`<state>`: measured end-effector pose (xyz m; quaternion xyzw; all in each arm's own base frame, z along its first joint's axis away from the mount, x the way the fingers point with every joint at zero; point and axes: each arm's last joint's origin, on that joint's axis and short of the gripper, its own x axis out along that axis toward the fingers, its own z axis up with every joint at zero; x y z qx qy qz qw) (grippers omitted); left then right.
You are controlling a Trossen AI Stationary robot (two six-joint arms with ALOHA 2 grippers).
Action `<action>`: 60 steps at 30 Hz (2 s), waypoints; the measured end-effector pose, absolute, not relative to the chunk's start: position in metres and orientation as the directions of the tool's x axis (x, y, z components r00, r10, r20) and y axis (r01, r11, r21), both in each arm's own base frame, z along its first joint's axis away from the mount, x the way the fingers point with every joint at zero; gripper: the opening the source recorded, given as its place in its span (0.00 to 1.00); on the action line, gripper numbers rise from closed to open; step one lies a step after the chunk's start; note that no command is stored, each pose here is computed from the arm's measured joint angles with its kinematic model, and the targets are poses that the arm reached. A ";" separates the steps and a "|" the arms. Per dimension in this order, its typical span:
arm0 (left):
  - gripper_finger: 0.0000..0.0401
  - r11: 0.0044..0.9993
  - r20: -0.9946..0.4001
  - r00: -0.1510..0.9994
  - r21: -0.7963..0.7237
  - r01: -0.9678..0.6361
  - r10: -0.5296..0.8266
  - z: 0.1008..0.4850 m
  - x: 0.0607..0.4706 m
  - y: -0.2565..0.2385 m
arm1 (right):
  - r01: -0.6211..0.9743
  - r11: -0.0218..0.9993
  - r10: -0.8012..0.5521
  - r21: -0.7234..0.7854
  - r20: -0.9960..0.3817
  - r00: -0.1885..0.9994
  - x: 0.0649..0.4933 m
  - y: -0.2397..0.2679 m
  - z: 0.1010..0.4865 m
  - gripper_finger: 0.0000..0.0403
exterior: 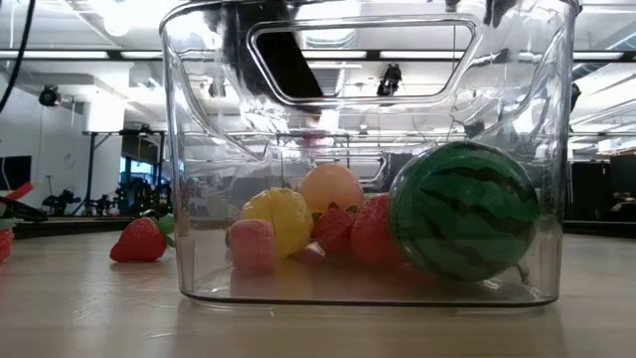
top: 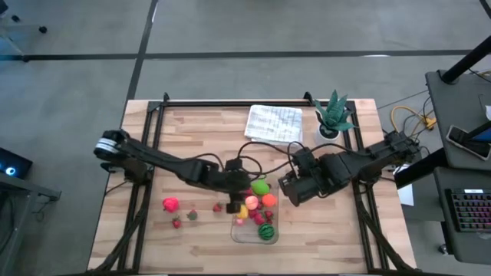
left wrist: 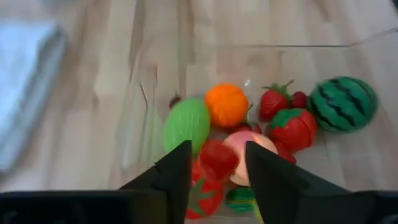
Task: Pick and placing Produce into tupperware
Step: Put the red cherry into the transparent bin
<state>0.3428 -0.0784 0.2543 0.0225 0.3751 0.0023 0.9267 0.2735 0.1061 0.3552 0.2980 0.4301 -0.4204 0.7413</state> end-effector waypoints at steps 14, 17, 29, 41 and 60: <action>0.64 0.988 -0.808 0.570 0.091 -0.129 0.149 0.272 0.287 -0.050 | 0.875 0.477 -0.367 0.084 -0.885 0.285 0.265 0.110 0.362 0.60; 0.64 0.990 -0.831 0.539 0.127 -0.062 0.140 0.249 0.265 -0.036 | 0.877 0.470 -0.367 0.096 -0.883 0.293 0.262 0.109 0.364 0.60; 0.64 0.992 -0.799 0.595 0.126 0.027 0.085 0.173 0.243 0.008 | 0.905 0.401 -0.385 0.140 -0.871 0.306 0.262 0.105 0.367 0.60; 0.64 0.989 -0.853 0.520 0.107 0.102 0.039 0.141 0.265 0.033 | 0.922 0.353 -0.389 0.159 -0.871 0.299 0.263 0.101 0.367 0.60; 0.32 0.988 -0.844 0.536 0.081 0.134 -0.004 0.131 0.276 0.043 | 0.927 0.334 -0.388 0.169 -0.872 0.299 0.263 0.101 0.367 0.60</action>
